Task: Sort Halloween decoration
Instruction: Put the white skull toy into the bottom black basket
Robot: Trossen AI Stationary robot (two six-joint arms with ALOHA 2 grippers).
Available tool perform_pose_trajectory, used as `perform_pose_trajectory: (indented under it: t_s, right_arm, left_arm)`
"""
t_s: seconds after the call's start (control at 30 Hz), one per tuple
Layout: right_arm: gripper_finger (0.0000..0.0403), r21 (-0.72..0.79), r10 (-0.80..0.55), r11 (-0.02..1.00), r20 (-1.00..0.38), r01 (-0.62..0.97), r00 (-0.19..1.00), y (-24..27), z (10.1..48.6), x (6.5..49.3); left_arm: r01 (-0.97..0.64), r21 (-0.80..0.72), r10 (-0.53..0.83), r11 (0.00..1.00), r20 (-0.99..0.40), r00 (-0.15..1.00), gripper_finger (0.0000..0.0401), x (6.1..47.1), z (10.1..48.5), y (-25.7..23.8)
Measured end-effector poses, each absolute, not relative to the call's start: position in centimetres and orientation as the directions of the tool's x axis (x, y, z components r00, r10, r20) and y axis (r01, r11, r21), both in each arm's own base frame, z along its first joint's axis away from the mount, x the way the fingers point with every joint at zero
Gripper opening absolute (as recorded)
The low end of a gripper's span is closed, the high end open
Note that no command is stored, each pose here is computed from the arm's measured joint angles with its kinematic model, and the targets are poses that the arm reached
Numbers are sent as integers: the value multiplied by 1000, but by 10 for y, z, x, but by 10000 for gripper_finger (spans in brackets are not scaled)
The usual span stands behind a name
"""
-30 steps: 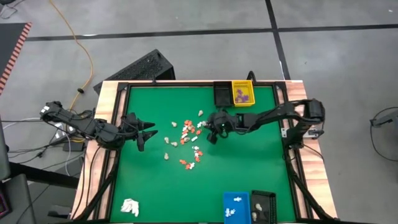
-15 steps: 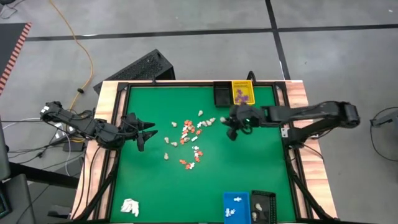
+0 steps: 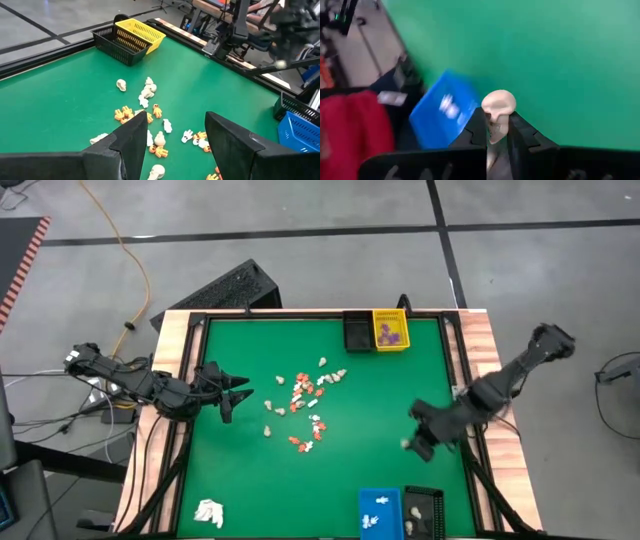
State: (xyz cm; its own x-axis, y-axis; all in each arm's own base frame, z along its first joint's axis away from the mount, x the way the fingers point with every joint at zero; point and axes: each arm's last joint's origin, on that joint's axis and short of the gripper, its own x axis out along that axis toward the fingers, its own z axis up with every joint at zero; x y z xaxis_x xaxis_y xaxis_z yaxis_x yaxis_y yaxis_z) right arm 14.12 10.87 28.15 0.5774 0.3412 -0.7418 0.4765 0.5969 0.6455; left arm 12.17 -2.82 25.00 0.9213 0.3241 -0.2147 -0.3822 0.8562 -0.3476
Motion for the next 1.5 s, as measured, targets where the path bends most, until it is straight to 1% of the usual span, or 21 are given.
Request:
perform_pose_trajectory:
  t_s: [0.13, 0.3, 0.5, 0.67, 0.77, 0.87, 1.0, 1.17, 1.23, 1.37, 1.43, 1.5]
  right_arm:
    - [40, 644, 415, 505, -765, 575, 492, 137, 275, 124]
    - [40, 599, 455, 423, -789, 679, 412, 169, 263, 112]
    - [42, 575, 473, 402, -797, 712, 376, 199, 246, 113]
    - [55, 600, 502, 389, -774, 699, 386, 219, 234, 124]
    - [62, 584, 519, 395, -779, 709, 352, 226, 226, 127]
    - [73, 574, 539, 402, -778, 714, 322, 232, 222, 129]
    - [98, 583, 563, 392, -764, 712, 315, 232, 224, 129]
    - [136, 604, 581, 364, -742, 709, 333, 229, 230, 132]
    - [148, 634, 594, 346, -719, 692, 361, 226, 235, 134]
    - [158, 761, 588, 315, -626, 567, 513, 212, 254, 150]
    - [158, 802, 545, 341, -594, 491, 592, 198, 262, 161]
    - [156, 823, 483, 396, -564, 408, 669, 180, 269, 173]
  left_arm:
    - [-379, -362, 318, 852, -216, 923, 189, 122, 250, -28]
    - [-377, -364, 317, 852, -216, 924, 189, 122, 250, -28]
    - [-380, -364, 319, 850, -216, 923, 189, 122, 250, -28]
    - [-381, -363, 321, 850, -216, 922, 189, 122, 250, -28]
    - [-388, -362, 329, 848, -215, 920, 189, 122, 250, -28]
    - [-393, -361, 335, 846, -214, 918, 189, 122, 250, -28]
    - [-393, -359, 336, 846, -213, 917, 189, 122, 250, -28]
    - [-391, -360, 333, 847, -214, 918, 189, 122, 250, -28]
    - [-391, -360, 333, 847, -214, 918, 189, 122, 250, -28]
    - [-391, -360, 333, 847, -214, 918, 189, 122, 250, -28]
    - [-390, -361, 331, 847, -215, 919, 189, 122, 250, -28]
    - [-388, -361, 330, 848, -215, 919, 189, 122, 250, -28]
